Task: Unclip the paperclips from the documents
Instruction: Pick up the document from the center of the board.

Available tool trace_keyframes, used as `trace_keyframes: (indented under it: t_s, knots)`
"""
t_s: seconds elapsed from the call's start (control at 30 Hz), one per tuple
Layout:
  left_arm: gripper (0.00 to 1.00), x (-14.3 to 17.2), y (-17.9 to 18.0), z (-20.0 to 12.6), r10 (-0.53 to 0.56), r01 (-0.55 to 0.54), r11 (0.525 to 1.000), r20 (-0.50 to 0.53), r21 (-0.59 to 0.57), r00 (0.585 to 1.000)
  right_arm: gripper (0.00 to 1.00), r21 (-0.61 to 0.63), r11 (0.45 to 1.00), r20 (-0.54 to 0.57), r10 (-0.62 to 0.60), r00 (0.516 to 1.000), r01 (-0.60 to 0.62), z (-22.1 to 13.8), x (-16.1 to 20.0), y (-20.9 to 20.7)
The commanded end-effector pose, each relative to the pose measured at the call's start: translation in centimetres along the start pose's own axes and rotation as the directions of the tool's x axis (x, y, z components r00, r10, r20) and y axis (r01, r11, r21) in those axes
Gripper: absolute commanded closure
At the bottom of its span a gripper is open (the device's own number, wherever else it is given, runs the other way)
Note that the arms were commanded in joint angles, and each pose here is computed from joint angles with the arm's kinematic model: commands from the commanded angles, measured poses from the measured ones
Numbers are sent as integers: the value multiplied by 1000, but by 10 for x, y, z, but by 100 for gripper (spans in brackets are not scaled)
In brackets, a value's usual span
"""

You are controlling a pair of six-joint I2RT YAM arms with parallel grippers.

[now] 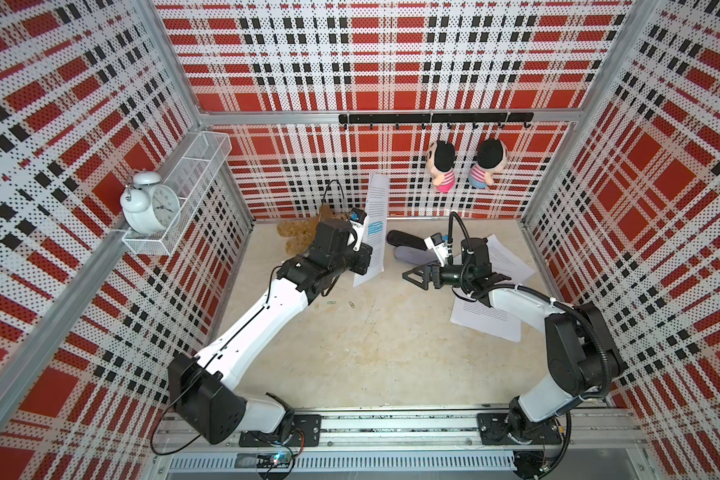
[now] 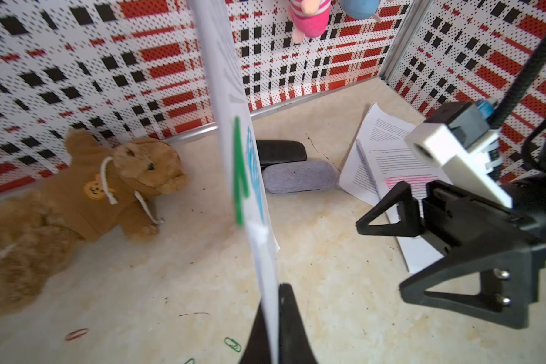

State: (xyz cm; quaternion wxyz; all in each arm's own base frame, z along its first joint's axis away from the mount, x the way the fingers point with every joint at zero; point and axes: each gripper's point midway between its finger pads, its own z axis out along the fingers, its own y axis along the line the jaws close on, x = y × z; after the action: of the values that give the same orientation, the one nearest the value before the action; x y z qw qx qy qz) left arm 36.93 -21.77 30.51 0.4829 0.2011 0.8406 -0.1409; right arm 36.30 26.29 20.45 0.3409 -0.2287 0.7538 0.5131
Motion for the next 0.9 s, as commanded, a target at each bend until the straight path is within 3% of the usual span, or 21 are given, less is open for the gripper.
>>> trace_keyframes:
  t_s: [0.0,0.33,0.6,0.73,0.87]
  knots:
    - [100,-6,9,-15,123,-121,991,21,-61,992,0,-77,963,155,-246,957,260,-10,-42,33]
    - [100,-16,-2,-27,220,-220,975,62,-12,973,0,-93,894,272,-401,875,439,-4,-92,25]
    - [100,-37,-6,-56,302,-300,953,259,-47,918,0,-112,858,350,-438,828,501,3,-121,22]
    - [100,-39,-17,-62,324,-345,938,310,16,894,0,-140,827,386,-461,799,545,0,-127,34]
    - [100,-37,-15,-60,255,-309,944,335,117,907,0,-180,815,427,-439,790,550,-9,-133,51]
